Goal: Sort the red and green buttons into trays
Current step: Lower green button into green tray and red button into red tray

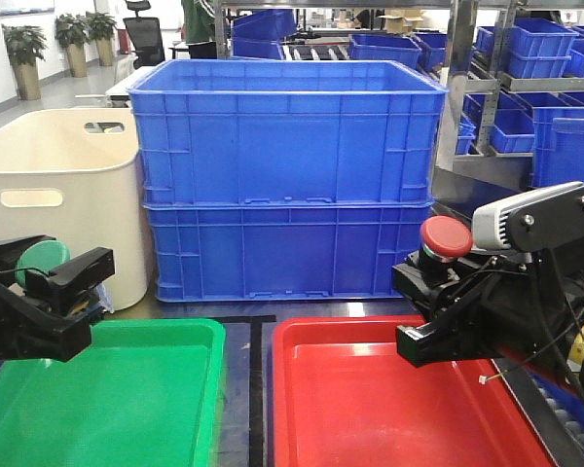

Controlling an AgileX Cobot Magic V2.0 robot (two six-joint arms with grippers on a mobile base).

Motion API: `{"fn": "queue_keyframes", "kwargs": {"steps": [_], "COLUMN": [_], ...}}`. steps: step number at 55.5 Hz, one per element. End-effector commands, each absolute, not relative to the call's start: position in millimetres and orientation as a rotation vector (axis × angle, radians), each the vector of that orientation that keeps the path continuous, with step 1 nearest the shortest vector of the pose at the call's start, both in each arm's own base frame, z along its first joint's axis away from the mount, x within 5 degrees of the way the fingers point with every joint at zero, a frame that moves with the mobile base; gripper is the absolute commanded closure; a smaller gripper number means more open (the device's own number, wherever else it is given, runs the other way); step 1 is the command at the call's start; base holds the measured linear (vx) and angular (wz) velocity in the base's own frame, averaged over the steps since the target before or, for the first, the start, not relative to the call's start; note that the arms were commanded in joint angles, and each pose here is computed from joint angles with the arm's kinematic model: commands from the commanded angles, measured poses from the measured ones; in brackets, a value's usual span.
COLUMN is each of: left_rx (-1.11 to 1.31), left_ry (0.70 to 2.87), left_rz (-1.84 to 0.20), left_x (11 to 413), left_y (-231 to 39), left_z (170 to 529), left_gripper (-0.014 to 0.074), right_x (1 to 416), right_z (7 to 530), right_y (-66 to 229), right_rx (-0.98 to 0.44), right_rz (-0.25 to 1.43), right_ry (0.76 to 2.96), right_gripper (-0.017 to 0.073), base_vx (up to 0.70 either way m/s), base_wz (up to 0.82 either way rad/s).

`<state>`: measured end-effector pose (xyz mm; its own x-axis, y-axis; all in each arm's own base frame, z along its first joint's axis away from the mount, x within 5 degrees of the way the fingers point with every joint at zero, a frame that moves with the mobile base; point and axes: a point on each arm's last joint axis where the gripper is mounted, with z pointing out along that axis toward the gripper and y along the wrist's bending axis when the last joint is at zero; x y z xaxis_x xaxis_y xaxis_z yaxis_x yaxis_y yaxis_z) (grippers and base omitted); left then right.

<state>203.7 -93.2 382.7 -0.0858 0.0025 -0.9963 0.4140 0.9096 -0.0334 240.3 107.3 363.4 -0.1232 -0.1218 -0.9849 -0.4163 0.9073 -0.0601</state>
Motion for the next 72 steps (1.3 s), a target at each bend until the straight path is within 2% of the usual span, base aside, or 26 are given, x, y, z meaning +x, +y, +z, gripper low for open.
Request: {"fn": "queue_keyframes", "kwargs": {"steps": [1,47,72], "left_rx": [0.291,0.292,0.359], "left_ry": [1.487,1.485,1.672], "left_rz": [-0.376,-0.372,-0.317], "left_x": [199,202,257], "left_y": [-91,-92,-118], "left_z": [407,406,350], "left_gripper": [0.0596,0.0596,0.0596], "right_x": [234,239,280], "right_z": [390,384,319], "right_y": [108,110,131], "right_rx": [-0.415,-0.42,-0.442], "right_rz": [0.31,0.307,0.351], "right_ry": [1.557,1.58,1.771], "right_gripper": [0.0569,0.0569,0.0569], "base_vx": [0.05,0.01,0.0], "base_wz": [-0.06,-0.01,0.0]}}
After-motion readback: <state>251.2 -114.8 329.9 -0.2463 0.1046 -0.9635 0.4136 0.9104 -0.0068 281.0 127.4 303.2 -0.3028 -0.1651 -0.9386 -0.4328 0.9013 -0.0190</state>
